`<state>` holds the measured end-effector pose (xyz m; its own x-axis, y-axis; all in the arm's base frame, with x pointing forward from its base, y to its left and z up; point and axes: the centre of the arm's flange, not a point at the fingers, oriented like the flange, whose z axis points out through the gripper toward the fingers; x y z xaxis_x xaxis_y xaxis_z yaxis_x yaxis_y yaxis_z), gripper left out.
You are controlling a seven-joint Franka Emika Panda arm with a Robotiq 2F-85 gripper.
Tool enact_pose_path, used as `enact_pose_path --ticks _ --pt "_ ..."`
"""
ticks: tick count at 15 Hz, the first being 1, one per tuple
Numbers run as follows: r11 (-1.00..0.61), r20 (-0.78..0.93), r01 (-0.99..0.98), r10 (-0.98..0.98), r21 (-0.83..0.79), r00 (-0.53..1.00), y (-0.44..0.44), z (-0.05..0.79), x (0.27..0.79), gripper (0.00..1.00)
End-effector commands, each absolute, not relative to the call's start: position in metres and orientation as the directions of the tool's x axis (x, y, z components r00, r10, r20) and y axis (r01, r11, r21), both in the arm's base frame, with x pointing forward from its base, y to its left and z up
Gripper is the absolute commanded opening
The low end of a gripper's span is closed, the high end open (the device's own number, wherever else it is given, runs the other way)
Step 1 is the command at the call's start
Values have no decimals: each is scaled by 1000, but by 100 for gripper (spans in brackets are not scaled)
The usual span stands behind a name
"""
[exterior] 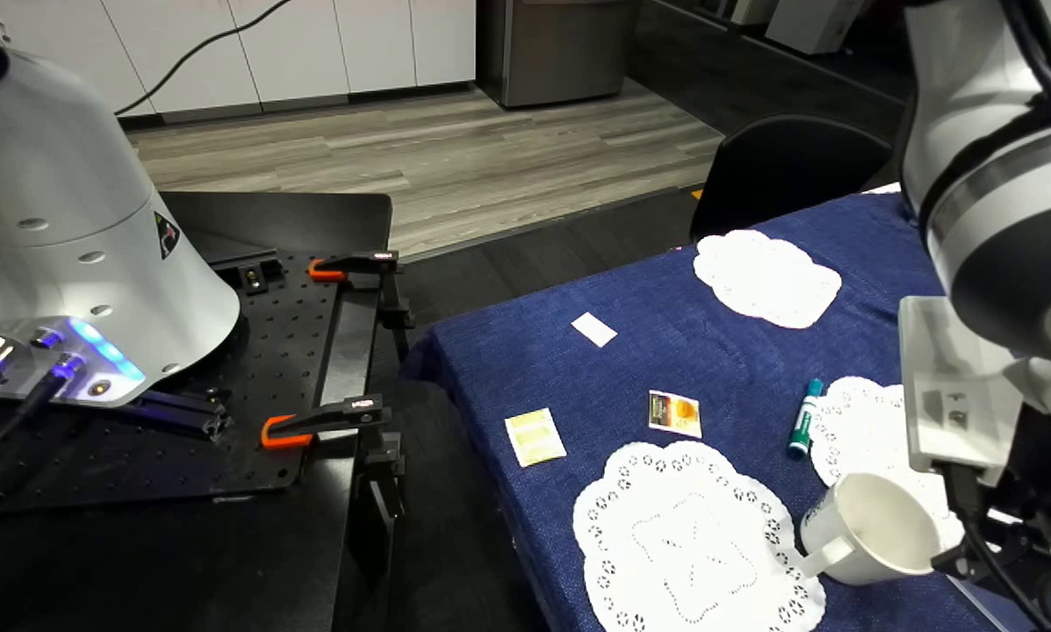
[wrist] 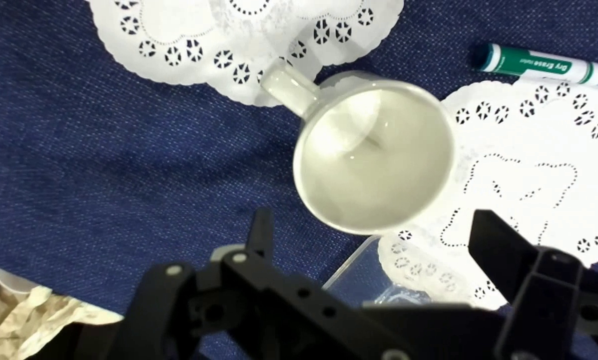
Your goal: Move the white mug to the right
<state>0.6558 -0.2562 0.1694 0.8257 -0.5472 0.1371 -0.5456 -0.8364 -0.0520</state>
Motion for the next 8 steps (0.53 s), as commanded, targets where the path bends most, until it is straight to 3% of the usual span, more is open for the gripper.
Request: enact_pose_path --ticks 1,8 --pt "-875 134 -479 -484 -64 865 -228 220 612 100" --pt "-968 140 -244 -250 -64 958 -176 270 556 100"
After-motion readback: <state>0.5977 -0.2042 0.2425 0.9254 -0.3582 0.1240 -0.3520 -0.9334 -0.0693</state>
